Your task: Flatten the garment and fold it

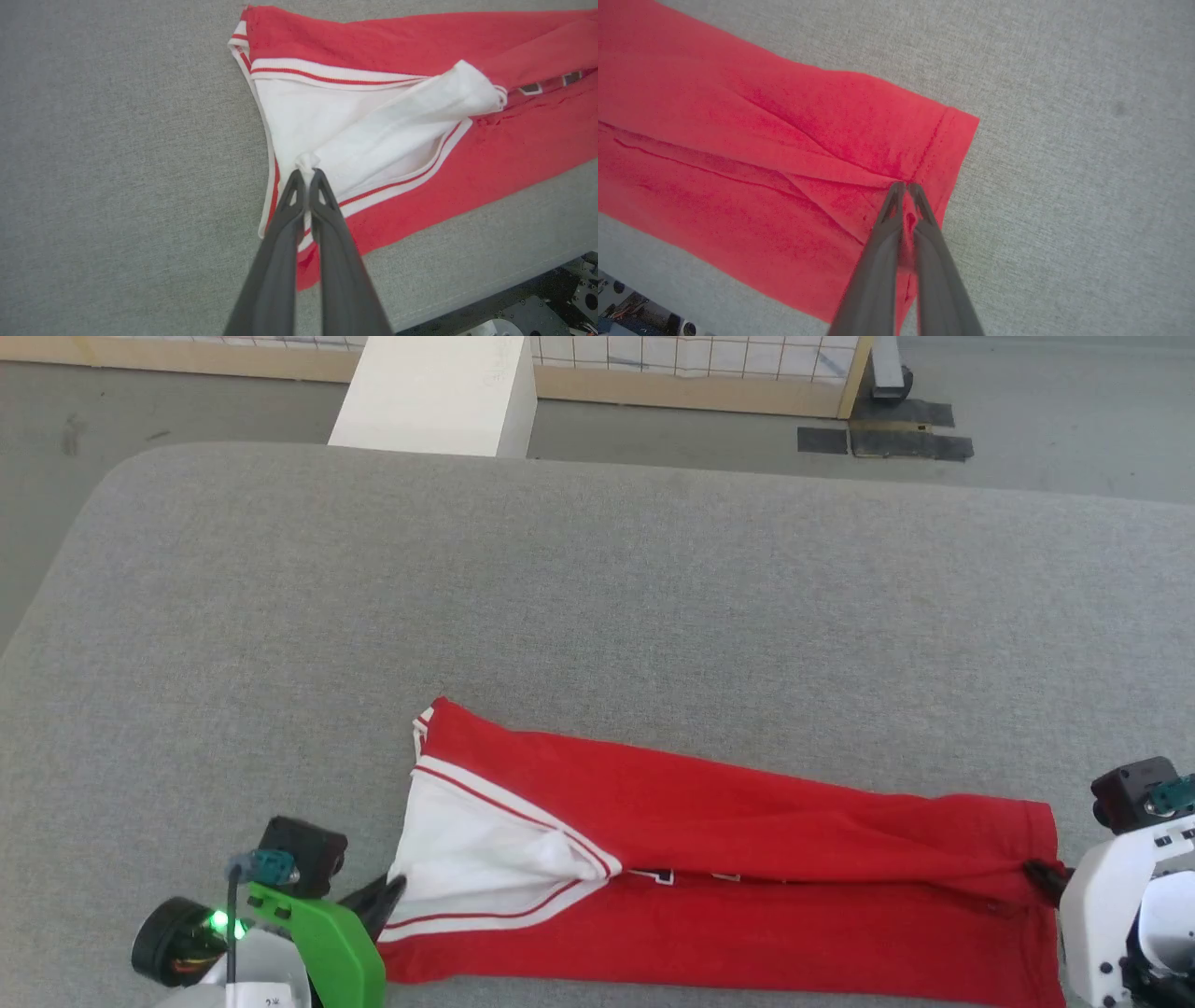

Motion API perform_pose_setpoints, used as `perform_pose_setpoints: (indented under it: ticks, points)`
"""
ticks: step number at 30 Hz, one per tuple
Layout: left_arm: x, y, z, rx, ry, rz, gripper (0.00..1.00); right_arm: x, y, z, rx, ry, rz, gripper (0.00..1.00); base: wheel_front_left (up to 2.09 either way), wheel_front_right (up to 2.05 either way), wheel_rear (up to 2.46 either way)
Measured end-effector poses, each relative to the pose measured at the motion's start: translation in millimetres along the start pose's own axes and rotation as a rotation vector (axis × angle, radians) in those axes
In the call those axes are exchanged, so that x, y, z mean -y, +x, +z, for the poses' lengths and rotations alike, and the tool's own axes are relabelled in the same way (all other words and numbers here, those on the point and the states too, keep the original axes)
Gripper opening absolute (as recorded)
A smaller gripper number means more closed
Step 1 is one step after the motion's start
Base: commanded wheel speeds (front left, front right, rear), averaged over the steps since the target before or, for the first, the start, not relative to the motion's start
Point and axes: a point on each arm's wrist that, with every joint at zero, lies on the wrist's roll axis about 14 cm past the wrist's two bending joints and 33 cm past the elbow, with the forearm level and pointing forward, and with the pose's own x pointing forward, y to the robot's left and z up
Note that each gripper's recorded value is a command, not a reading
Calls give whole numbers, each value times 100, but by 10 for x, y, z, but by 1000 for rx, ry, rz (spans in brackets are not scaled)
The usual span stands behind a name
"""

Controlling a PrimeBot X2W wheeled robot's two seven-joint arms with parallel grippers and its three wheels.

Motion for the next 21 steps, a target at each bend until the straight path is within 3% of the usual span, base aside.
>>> perform_pose_setpoints:
  ticks: [11,12,13,14,15,16,21]
  points:
    - [17,220,-502,-152,2,-36,0,-45,135,-324,-146,-90,23,0,0,0,0]
    - [11,243,-504,-151,8,-36,4,-41,146,-330,-149,-88,23,0,0,0,0]
    - [6,262,-514,-154,12,-37,30,-38,157,-328,-148,-88,22,0,0,0,0]
    - [11,274,-520,-156,11,-39,42,-38,163,-324,-143,-85,24,15,0,0,0]
    - [17,287,-525,-156,10,-41,50,-38,168,-321,-137,-78,26,100,0,0,0]
    - [17,300,-521,-149,10,-42,100,-45,171,-317,-128,-64,31,100,0,0,0]
    - [25,336,-440,-87,10,-37,100,-139,141,-264,-85,0,68,100,0,0,0]
